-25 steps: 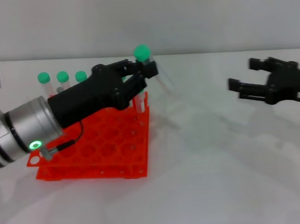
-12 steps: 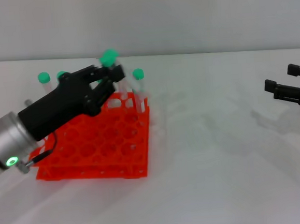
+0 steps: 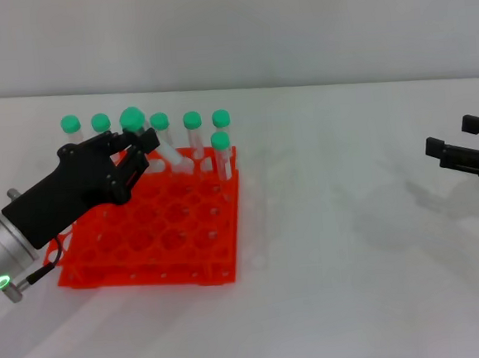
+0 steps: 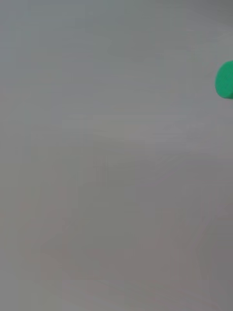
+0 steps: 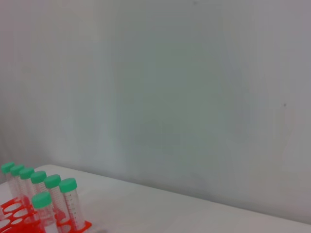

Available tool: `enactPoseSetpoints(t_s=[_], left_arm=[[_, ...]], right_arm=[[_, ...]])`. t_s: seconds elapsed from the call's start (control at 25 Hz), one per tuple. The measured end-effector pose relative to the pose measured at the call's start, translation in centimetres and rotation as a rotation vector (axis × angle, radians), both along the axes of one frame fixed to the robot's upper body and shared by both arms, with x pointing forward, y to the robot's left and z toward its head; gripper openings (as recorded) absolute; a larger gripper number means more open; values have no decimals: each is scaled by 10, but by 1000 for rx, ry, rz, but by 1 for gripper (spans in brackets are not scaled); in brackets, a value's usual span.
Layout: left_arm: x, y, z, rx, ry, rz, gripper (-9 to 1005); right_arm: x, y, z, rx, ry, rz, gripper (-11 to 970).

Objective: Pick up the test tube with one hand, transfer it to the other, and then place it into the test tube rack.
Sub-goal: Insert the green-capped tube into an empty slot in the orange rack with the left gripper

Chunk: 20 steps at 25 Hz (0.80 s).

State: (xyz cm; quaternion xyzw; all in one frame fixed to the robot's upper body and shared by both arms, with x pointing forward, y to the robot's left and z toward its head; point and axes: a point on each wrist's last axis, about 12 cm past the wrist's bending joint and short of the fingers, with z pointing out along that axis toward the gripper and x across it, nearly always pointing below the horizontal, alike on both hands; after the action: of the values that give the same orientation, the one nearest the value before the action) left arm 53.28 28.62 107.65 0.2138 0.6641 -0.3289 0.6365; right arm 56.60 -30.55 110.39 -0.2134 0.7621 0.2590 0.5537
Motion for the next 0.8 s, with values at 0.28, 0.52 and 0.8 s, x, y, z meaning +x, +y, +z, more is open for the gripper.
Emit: enactPoseSetpoints(t_s=[0.28,0.52,0.8], left_arm=[[5,2,-6,47,14,46,223],[10,2,-6,63,24,67,224],[20,-1,-7,86,42,90,226]], right_arm=[[3,4,-1,6,8,8,864],[5,6,-1,7,7,6,862],[8,7,0,4,4,-8,860]])
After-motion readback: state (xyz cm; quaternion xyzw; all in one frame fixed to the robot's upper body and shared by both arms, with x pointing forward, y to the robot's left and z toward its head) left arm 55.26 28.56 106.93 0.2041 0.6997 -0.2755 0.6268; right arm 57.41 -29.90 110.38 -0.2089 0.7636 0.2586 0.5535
